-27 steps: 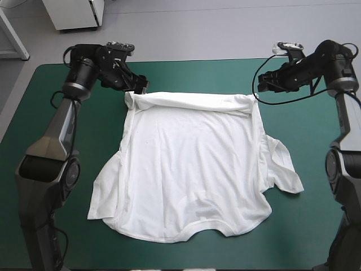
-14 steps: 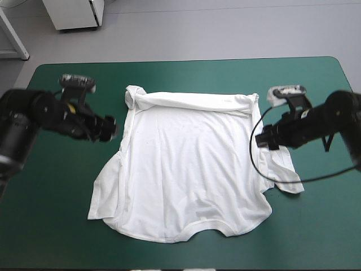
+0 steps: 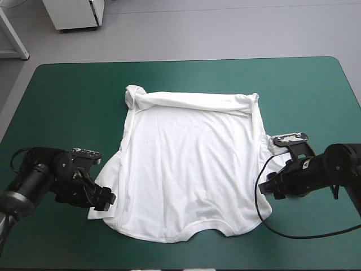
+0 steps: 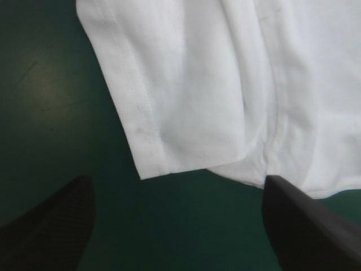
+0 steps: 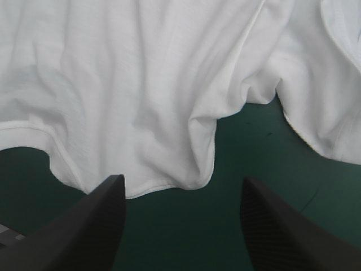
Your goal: Fold the cloth
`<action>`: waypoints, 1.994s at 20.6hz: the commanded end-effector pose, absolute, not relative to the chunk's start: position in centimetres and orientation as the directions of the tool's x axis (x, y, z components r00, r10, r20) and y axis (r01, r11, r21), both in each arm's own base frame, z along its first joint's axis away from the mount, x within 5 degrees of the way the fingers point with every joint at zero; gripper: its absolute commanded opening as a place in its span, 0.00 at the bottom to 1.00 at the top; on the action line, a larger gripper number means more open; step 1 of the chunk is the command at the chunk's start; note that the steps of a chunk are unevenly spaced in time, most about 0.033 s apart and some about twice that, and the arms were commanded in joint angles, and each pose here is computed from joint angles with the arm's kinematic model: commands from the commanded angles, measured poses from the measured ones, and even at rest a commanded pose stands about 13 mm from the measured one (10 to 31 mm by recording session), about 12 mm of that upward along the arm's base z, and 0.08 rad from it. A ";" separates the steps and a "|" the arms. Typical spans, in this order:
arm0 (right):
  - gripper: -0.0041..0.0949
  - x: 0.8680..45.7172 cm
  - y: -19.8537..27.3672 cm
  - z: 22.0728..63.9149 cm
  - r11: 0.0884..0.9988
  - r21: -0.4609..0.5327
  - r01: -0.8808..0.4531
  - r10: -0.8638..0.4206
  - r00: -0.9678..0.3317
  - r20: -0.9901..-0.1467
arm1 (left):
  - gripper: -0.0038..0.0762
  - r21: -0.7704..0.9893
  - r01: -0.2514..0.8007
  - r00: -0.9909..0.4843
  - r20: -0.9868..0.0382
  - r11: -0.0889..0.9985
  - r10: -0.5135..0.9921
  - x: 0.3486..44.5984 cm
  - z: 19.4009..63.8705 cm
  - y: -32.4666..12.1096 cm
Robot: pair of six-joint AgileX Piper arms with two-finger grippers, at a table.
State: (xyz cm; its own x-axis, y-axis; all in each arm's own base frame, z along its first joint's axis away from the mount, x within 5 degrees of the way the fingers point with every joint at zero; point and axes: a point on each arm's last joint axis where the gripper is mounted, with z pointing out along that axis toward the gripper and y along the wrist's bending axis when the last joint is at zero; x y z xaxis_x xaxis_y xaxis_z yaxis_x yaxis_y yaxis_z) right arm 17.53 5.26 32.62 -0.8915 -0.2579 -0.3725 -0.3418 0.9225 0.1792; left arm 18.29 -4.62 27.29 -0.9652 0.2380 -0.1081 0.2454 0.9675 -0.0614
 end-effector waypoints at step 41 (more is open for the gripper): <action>0.03 20.2 8.8 24.2 0.823 0.405 -0.398 -0.351 -0.917 -0.188 | 0.04 -0.326 0.259 -0.966 -0.094 0.909 0.241 20.6 22.8 -7.6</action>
